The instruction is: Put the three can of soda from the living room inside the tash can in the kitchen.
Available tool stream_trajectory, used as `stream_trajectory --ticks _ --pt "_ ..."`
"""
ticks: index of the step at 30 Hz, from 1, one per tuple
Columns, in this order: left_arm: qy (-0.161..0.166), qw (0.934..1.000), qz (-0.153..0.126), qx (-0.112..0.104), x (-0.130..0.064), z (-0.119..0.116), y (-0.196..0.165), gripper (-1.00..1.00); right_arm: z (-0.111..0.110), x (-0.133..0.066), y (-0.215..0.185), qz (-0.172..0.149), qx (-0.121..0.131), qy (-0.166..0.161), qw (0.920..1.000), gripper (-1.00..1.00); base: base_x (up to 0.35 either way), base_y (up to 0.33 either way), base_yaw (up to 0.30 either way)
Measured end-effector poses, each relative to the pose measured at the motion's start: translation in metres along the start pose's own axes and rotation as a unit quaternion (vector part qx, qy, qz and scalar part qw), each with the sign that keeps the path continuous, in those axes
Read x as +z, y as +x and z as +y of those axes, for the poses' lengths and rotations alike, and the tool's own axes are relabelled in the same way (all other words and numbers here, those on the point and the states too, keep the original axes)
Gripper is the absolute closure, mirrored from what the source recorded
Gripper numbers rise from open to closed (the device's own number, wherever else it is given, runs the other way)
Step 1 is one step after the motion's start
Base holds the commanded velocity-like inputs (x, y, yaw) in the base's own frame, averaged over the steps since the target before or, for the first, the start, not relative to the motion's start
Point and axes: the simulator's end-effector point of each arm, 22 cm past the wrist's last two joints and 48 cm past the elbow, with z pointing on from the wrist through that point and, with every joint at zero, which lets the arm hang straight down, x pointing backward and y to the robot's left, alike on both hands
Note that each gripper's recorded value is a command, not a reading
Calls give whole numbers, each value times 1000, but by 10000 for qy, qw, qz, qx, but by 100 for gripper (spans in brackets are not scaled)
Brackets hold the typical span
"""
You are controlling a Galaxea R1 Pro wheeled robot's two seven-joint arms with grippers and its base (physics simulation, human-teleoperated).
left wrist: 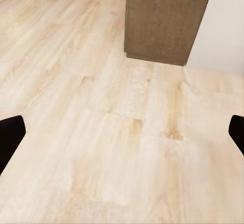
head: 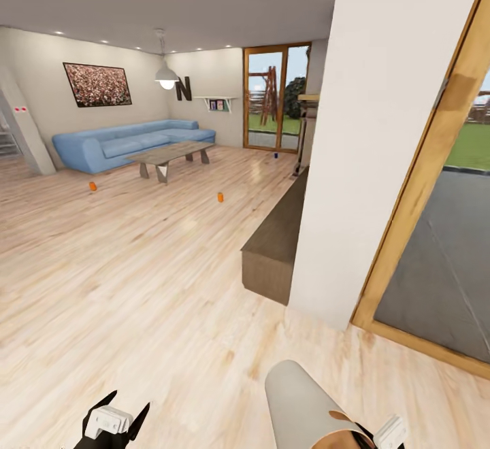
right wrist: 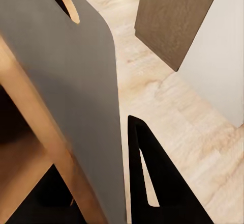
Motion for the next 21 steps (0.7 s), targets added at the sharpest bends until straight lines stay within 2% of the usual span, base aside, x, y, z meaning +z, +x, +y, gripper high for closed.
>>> stream_trajectory --ticks 14,21 --pt "-3 10000 1 1 0 0 0 -100 0 0 0 -3 8 4 10000 100 114 4 238" --pt "-8 10000 18 -1 0 1 1 -100 0 0 0 -4 7 3 10000 100 199 95 213"
